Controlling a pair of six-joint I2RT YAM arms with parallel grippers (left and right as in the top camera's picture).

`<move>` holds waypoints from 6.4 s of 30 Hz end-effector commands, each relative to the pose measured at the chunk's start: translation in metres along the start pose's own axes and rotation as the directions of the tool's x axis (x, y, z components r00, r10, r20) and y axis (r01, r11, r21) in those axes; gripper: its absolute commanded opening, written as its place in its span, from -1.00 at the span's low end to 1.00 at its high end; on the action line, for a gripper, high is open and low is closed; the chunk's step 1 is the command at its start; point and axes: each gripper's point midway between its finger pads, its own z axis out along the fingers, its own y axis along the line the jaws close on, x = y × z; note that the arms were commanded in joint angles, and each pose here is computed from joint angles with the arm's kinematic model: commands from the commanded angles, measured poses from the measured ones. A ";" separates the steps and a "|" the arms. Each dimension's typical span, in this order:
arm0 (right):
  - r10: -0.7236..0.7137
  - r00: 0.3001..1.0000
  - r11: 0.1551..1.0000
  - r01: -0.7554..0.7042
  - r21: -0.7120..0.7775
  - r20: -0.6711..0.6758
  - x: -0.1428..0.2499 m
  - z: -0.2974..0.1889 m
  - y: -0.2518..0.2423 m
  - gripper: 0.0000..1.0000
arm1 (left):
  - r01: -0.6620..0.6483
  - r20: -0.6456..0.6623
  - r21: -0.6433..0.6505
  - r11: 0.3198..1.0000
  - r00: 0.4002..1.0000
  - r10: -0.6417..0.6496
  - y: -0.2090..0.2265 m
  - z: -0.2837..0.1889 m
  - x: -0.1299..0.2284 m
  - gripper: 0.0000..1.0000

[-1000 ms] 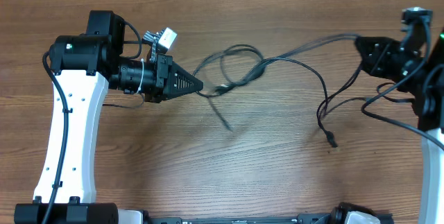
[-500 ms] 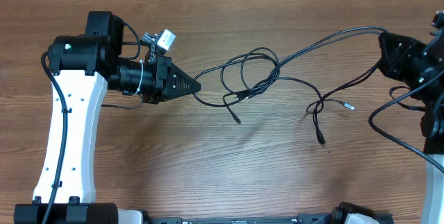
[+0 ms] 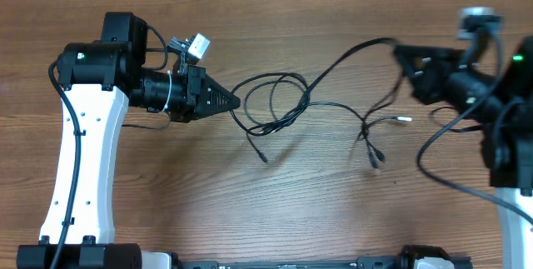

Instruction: Untangle cables

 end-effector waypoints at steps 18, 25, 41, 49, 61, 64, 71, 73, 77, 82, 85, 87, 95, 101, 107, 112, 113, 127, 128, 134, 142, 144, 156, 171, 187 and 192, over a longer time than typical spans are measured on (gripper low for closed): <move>-0.187 0.973 0.934 0.134 -0.330 -0.134 0.046 0.036 0.100 -0.92 | -0.086 0.035 -0.083 0.993 0.995 0.089 0.008 -0.004 -0.005 0.29; -0.245 0.957 0.903 0.169 -0.395 -0.152 0.058 0.033 0.112 -0.92 | -0.043 0.045 -0.080 0.996 0.998 0.047 0.007 -0.003 -0.007 0.43; -0.235 0.962 0.719 0.076 -0.691 -0.139 0.051 0.002 0.176 -0.92 | -0.500 -0.161 -0.517 0.695 0.854 0.494 0.050 0.029 -0.027 0.64; -0.224 0.967 0.735 0.087 -0.673 -0.119 0.044 0.004 0.170 -0.92 | -0.686 -0.290 -0.436 0.582 0.719 0.631 0.038 0.048 -0.015 0.42; -0.165 0.981 0.805 0.072 -0.589 -0.106 0.026 0.013 0.133 -0.92 | -0.738 -0.289 -0.289 0.610 0.675 0.679 0.034 0.038 0.000 0.55; -0.159 0.981 0.808 0.062 -0.586 -0.115 0.027 0.018 0.130 -0.92 | -0.778 -0.316 -0.227 0.586 0.628 0.712 0.027 0.045 0.010 0.58; -0.152 0.980 0.811 0.050 -0.583 -0.127 0.027 0.023 0.127 -0.92 | -0.832 -0.385 -0.194 0.520 0.552 0.739 0.026 0.056 0.023 0.57; -0.150 0.981 0.809 0.050 -0.585 -0.124 0.026 0.023 0.127 -0.92 | -0.832 -0.393 -0.206 0.516 0.553 0.735 0.029 0.055 0.021 0.55; -0.145 0.982 0.783 0.041 -0.621 -0.118 0.021 0.018 0.136 -0.92 | -0.831 -0.407 -0.228 0.506 0.554 0.726 0.033 0.053 0.020 0.55; -0.141 0.981 0.719 0.011 -0.695 -0.131 0.015 0.004 0.153 -0.92 | -0.833 -0.411 -0.236 0.500 0.552 0.726 0.034 0.052 0.018 0.56; -0.114 0.981 0.709 -0.031 -0.705 -0.158 0.013 0.001 0.157 -0.92 | -0.836 -0.402 -0.236 0.495 0.548 0.734 0.033 0.053 0.016 0.56; -0.105 0.980 0.704 -0.047 -0.709 -0.170 0.012 -0.001 0.159 -0.92 | -0.836 -0.391 -0.239 0.493 0.548 0.739 0.031 0.054 0.014 0.56; -0.114 0.978 0.664 -0.054 -0.746 -0.173 0.007 -0.011 0.170 -0.92 | -0.833 -0.372 -0.253 0.493 0.554 0.745 0.034 0.059 0.007 0.21; -0.138 0.978 0.616 -0.041 -0.786 -0.159 -0.001 -0.025 0.183 -0.92 | -0.794 -0.386 -0.258 0.550 0.607 0.695 0.068 0.076 0.012 0.22; -0.150 0.976 0.605 -0.038 -0.795 -0.160 -0.001 -0.028 0.185 -0.92 | -0.778 -0.375 -0.264 0.570 0.627 0.683 0.085 0.087 0.012 -0.68; -0.174 0.969 0.587 -0.043 -0.808 -0.177 0.004 -0.032 0.187 -0.92 | -0.767 -0.377 -0.289 0.572 0.641 0.669 0.089 0.085 0.009 -0.84; -0.178 0.967 0.584 -0.043 -0.810 -0.180 0.005 -0.033 0.187 -0.92 | -0.758 -0.377 -0.306 0.576 0.652 0.658 0.091 0.083 0.008 -0.86; -0.217 0.960 0.601 -0.010 -0.799 -0.175 0.000 -0.047 0.157 -0.92 | -0.347 -0.110 -0.528 0.775 0.933 0.343 0.132 0.020 -0.024 -0.84; -0.209 0.964 0.615 -0.003 -0.789 -0.166 -0.003 -0.046 0.151 -0.92 | -0.328 -0.096 -0.514 0.793 0.940 0.326 0.131 0.018 -0.023 -0.84; -0.172 0.983 0.708 0.075 -0.702 -0.068 -0.030 -0.037 0.094 -0.81 | -0.311 -0.102 -0.442 0.842 0.949 0.297 0.121 0.013 -0.007 -0.82; -0.014 0.991 0.770 -0.077 -0.634 -0.136 -0.040 -0.008 0.027 -0.45 | -0.312 -0.083 -0.431 0.847 0.948 0.307 0.106 0.007 0.003 -0.81; 0.015 0.984 0.759 -0.127 -0.638 -0.178 -0.034 -0.003 0.028 -0.46 | -0.327 -0.069 -0.422 0.846 0.942 0.329 0.098 0.005 0.004 -0.79; -0.211 0.967 0.614 0.016 -0.789 -0.145 0.008 0.020 0.090 -0.03 | -0.293 -0.007 -0.385 0.875 0.949 0.314 0.068 -0.004 0.021 -0.68; -0.486 0.787 0.865 0.495 -0.081 -0.380 0.089 0.097 -0.044 0.84 | -0.460 0.177 -0.354 0.814 0.822 0.542 -0.011 -0.036 0.051 -0.41; -0.763 0.513 0.642 0.671 -0.371 -0.392 0.163 0.136 0.031 0.99 | -0.010 0.373 -0.253 0.967 0.922 0.107 -0.014 -0.045 0.055 -0.38; -0.824 0.487 0.567 0.702 -0.431 -0.291 0.174 0.174 0.056 1.00 | -0.010 0.372 -0.253 0.967 0.922 0.107 -0.014 -0.045 0.055 -0.36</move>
